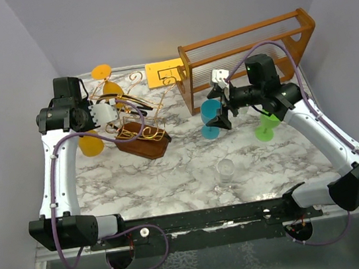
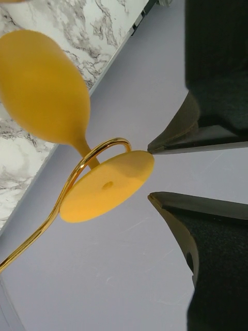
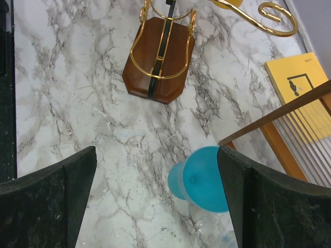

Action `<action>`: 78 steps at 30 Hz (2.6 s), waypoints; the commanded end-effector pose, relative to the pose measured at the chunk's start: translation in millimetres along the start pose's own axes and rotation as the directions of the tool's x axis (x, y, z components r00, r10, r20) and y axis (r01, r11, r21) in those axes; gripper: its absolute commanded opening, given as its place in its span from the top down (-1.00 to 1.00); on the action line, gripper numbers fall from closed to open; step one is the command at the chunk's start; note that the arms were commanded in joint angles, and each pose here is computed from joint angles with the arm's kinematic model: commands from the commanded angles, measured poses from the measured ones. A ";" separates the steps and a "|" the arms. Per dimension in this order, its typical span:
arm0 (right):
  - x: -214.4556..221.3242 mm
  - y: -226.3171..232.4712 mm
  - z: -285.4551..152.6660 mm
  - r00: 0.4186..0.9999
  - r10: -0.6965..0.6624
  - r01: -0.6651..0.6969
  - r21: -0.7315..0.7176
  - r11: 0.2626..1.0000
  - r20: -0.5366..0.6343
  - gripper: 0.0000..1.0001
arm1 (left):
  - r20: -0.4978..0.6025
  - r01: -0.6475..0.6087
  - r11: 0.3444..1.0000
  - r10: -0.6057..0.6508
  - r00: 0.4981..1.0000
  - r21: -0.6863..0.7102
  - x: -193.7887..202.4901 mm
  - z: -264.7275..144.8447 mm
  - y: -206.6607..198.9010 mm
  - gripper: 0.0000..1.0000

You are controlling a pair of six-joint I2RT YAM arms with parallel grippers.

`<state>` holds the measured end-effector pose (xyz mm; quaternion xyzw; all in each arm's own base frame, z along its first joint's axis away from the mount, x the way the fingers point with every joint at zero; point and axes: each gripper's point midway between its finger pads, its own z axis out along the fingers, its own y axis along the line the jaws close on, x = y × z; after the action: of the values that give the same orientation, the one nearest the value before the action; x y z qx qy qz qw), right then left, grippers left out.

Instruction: Place the wine glass upside down on the wine glass rack

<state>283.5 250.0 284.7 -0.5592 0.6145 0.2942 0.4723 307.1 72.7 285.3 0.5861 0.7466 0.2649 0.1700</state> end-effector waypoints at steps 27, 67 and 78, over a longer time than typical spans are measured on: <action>27.4 -28.6 -55.6 0.975 0.027 0.051 0.342 0.938 -0.219 -0.99 | 0.523 0.523 0.852 -0.436 0.732 -0.022 -78.9 -81.4 63.7 -0.73; 72.5 -110.1 -74.5 0.909 0.381 -0.199 0.627 0.753 -0.169 -0.22 | 0.621 0.690 0.713 -0.598 0.507 0.123 -115.6 -66.9 116.2 -0.98; 57.3 -98.9 -39.3 0.929 0.322 -0.193 0.501 0.843 -0.184 -0.09 | 0.606 0.690 0.717 -0.594 0.529 0.101 -112.4 -57.2 115.2 -0.98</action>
<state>378.8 152.9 264.8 -0.3406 0.8075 0.1027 0.4705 395.4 -24.0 391.6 0.2963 0.7988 0.0412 0.5220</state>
